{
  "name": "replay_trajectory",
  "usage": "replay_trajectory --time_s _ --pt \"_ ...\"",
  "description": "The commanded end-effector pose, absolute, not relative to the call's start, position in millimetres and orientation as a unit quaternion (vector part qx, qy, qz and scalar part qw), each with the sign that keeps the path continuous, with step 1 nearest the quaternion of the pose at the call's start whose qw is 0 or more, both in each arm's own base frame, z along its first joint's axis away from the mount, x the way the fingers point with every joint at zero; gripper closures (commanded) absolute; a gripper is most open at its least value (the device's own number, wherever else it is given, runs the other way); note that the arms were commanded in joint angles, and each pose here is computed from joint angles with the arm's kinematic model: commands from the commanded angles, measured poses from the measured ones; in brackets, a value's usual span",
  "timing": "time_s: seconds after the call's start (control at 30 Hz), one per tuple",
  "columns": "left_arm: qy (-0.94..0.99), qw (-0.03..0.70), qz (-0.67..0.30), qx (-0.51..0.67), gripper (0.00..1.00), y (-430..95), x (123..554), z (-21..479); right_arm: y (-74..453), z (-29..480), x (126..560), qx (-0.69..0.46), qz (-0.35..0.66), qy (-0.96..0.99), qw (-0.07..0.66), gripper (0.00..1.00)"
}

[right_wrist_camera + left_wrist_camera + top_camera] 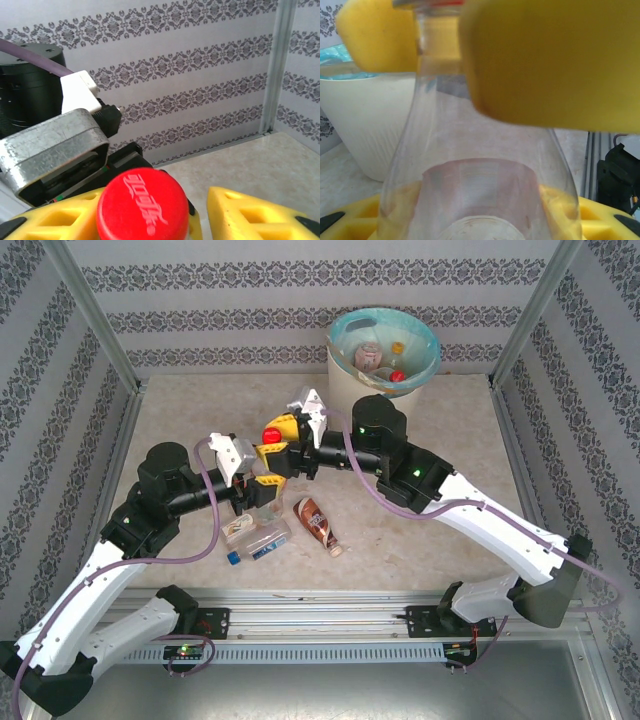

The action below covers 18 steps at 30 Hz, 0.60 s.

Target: Put the plastic bottles in the bin

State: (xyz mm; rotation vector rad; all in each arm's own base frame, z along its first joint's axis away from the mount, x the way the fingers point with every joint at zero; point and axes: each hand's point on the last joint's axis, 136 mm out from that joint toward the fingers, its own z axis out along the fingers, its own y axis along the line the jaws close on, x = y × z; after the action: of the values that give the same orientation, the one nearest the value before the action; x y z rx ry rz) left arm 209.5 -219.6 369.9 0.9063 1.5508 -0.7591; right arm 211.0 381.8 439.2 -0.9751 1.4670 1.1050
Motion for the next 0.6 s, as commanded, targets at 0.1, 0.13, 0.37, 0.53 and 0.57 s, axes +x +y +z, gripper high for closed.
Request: replay_trajectory --time_s 0.1,0.13,0.37,0.53,0.57 --pt "0.627 0.577 -0.327 0.409 0.84 -224.2 197.3 378.0 386.7 455.5 204.5 -0.408 0.478 0.592 0.504 0.81" --pt "0.629 0.58 -0.324 0.405 0.82 -222.6 198.1 378.0 386.4 455.2 204.7 -0.408 0.477 0.593 0.504 0.87" --pt "0.618 0.629 -0.304 0.36 0.14 -208.3 203.7 391.6 373.0 465.5 207.9 -0.401 0.448 0.592 0.536 1.0" --pt "0.604 0.675 -0.272 0.325 0.0 -193.6 211.1 401.6 339.7 494.8 233.9 -0.387 0.321 0.602 0.62 1.0" --pt "0.604 0.678 -0.267 0.321 0.0 -191.9 212.4 402.0 331.3 503.4 240.5 -0.38 0.292 0.602 0.639 1.0"
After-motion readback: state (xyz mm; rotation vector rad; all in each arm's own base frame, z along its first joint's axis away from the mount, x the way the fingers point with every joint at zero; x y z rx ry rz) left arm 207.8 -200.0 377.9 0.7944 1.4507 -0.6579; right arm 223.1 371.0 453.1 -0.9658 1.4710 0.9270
